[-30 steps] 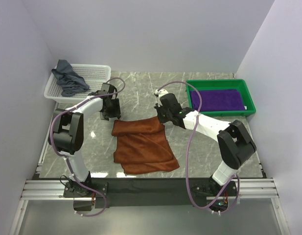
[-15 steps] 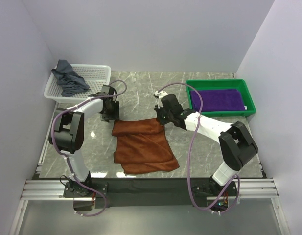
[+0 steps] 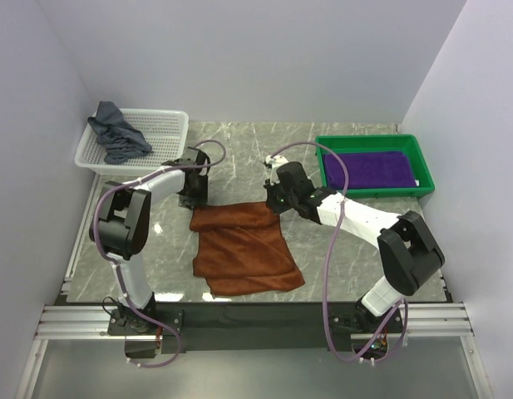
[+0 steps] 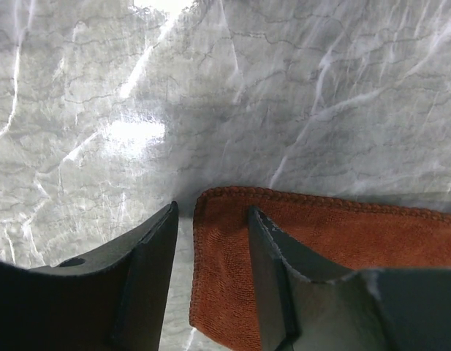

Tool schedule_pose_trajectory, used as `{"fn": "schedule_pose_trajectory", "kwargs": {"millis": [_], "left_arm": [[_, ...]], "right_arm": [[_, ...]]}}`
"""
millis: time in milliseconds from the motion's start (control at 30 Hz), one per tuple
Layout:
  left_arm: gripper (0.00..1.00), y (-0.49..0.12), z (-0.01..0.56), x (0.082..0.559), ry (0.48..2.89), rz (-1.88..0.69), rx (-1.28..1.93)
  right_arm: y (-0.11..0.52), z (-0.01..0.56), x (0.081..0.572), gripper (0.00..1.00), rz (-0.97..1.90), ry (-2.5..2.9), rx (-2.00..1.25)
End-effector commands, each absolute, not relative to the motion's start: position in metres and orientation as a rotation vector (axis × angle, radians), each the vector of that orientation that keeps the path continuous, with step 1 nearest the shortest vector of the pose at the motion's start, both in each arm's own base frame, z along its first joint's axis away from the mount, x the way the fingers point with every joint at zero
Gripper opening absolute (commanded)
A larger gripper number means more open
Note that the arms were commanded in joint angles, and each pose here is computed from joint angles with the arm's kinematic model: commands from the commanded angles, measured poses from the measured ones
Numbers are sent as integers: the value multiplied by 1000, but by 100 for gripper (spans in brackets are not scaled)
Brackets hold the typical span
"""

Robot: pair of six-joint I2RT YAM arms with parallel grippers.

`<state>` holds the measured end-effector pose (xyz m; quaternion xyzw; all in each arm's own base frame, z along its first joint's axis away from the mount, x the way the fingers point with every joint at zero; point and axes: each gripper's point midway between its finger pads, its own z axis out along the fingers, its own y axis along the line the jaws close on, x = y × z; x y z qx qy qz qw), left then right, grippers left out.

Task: Fold and stack the towels
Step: Flatten out the crumpled towel

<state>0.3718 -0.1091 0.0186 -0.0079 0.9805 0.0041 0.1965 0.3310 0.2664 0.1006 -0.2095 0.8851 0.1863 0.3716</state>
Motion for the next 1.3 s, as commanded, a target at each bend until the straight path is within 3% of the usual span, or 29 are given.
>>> {"fn": "schedule_pose_trajectory", "kwargs": {"millis": [0, 133, 233, 367, 533, 633, 733, 933, 1100, 1267], "left_arm": [[49, -103, -9, 357, 2837, 99, -54], [50, -105, -28, 339, 2918, 94, -66], [46, -112, -40, 329, 2976, 40, -67], [28, -114, -42, 329, 2995, 36, -58], [15, -114, -42, 329, 2997, 38, -51], [1, -113, -39, 332, 2983, 48, -44], [1, -109, -23, 341, 2939, 82, -43], [1, -93, 72, 402, 2633, 214, -120], [1, -94, 178, 456, 2316, 169, -176], [1, -103, 240, 490, 2124, 95, -191]], "right_arm": [[267, 123, 336, 0, 505, 2198, -506], [266, 122, 334, 0, 510, 2198, -502], [266, 122, 333, 0, 512, 2197, -502], [266, 120, 334, 0, 506, 2201, -499], [265, 121, 336, 0, 497, 2199, -500], [265, 122, 338, 0, 481, 2199, -503], [259, 129, 345, 0, 429, 2191, -498], [234, 172, 380, 0, 298, 2122, -413], [206, 231, 426, 0, 161, 2013, -350], [188, 278, 467, 0, 98, 1902, -316]]}}
